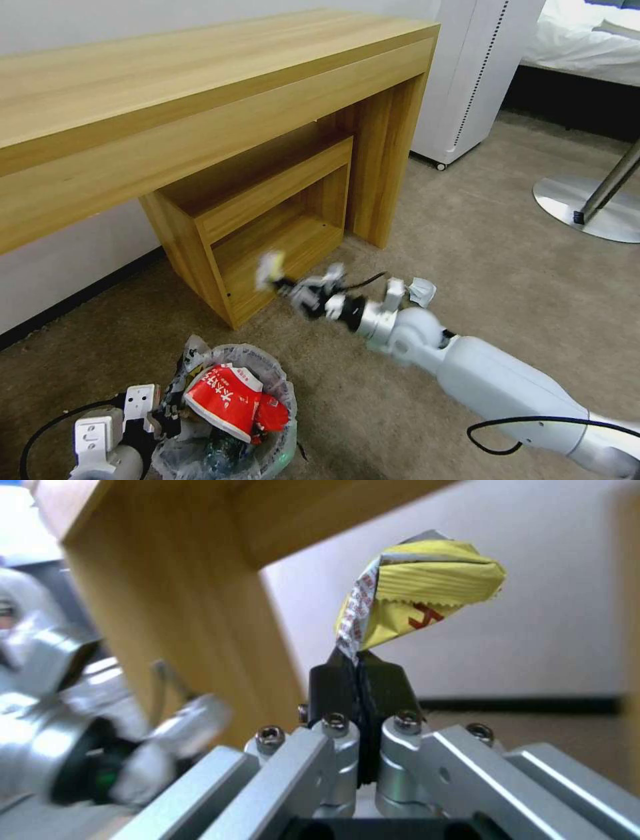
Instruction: Pick up the trash bin and place the garbage on the floor into it.
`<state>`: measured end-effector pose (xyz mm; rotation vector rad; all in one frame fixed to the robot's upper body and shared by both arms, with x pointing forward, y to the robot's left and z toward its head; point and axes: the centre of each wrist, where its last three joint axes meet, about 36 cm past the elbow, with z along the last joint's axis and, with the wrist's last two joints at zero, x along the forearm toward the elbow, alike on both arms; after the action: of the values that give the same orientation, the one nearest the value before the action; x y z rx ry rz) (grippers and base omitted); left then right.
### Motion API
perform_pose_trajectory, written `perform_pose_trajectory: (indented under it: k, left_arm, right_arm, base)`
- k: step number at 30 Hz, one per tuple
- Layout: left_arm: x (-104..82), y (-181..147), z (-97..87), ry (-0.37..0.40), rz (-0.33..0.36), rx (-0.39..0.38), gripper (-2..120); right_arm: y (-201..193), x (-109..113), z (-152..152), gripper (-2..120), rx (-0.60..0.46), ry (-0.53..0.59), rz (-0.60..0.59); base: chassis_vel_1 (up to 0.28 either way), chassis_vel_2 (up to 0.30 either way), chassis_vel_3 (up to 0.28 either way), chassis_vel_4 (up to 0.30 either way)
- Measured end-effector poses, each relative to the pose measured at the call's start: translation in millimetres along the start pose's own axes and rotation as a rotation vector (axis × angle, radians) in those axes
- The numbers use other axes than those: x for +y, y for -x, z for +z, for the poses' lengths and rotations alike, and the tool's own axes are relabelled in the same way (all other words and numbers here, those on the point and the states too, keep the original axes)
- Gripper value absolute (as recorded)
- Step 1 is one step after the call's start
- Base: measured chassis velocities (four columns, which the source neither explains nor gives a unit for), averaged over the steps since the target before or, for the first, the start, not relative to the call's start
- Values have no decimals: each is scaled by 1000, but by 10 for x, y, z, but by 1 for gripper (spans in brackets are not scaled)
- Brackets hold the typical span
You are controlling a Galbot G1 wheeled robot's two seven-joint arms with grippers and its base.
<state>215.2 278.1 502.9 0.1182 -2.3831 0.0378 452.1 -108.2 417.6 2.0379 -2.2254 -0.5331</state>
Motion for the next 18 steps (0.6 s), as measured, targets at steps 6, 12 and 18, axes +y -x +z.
perform_pose_trajectory:
  k: [6, 12, 18]
  left_arm:
    - [58, 16, -76, 2, -19, -7, 0]
    - [94, 44, -67, 4, -41, -11, 0]
    - [78, 52, -20, 5, -43, -8, 0]
  right_arm:
    - [223, 375, 214, 0, 60, 93, -29]
    - [80, 622, 322, 0, 96, 157, -20]
    - [-17, 757, 425, 0, 125, 187, -19]
  base:
    - [0, 0, 0, 0]
    - [0, 0, 0, 0]
    - [0, 0, 0, 0]
